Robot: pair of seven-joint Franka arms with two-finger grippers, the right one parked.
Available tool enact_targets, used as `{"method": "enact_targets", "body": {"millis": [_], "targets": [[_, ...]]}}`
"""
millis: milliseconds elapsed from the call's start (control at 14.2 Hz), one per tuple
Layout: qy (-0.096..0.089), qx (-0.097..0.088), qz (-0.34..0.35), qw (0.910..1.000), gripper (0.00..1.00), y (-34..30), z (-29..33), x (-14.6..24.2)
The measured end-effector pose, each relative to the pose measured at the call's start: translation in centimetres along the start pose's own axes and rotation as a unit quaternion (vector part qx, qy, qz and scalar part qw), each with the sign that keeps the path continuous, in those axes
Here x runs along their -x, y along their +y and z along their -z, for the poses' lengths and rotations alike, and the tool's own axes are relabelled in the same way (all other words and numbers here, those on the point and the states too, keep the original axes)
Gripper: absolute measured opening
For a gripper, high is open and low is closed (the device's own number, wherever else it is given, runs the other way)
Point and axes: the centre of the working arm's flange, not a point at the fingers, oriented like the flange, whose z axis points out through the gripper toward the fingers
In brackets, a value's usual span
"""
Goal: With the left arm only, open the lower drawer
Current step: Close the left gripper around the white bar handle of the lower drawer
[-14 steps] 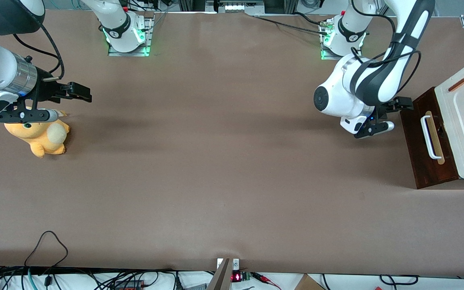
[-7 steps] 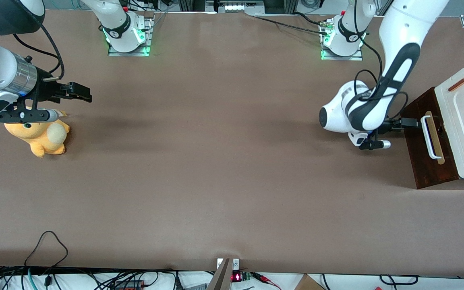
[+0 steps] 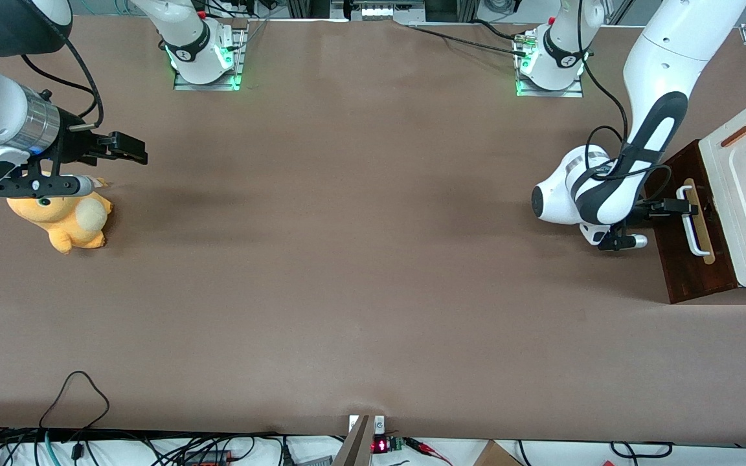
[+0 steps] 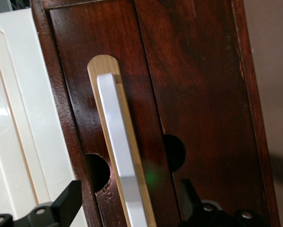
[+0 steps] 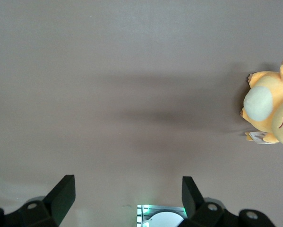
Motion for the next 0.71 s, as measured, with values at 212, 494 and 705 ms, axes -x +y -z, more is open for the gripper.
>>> {"method": "enact_targets", "body": {"millis": [212,494,705], "targets": [[-0.002,-0.002,0.002,1.0000,0.80,0.0,0.0,0.0],[-0.008,-0.004,-0.002,1.0000,0.74,0.4,-0.6,0.1],[-0.012,-0.005,-0.003,0.9999,0.69,0.7,-1.1,0.2]]}}
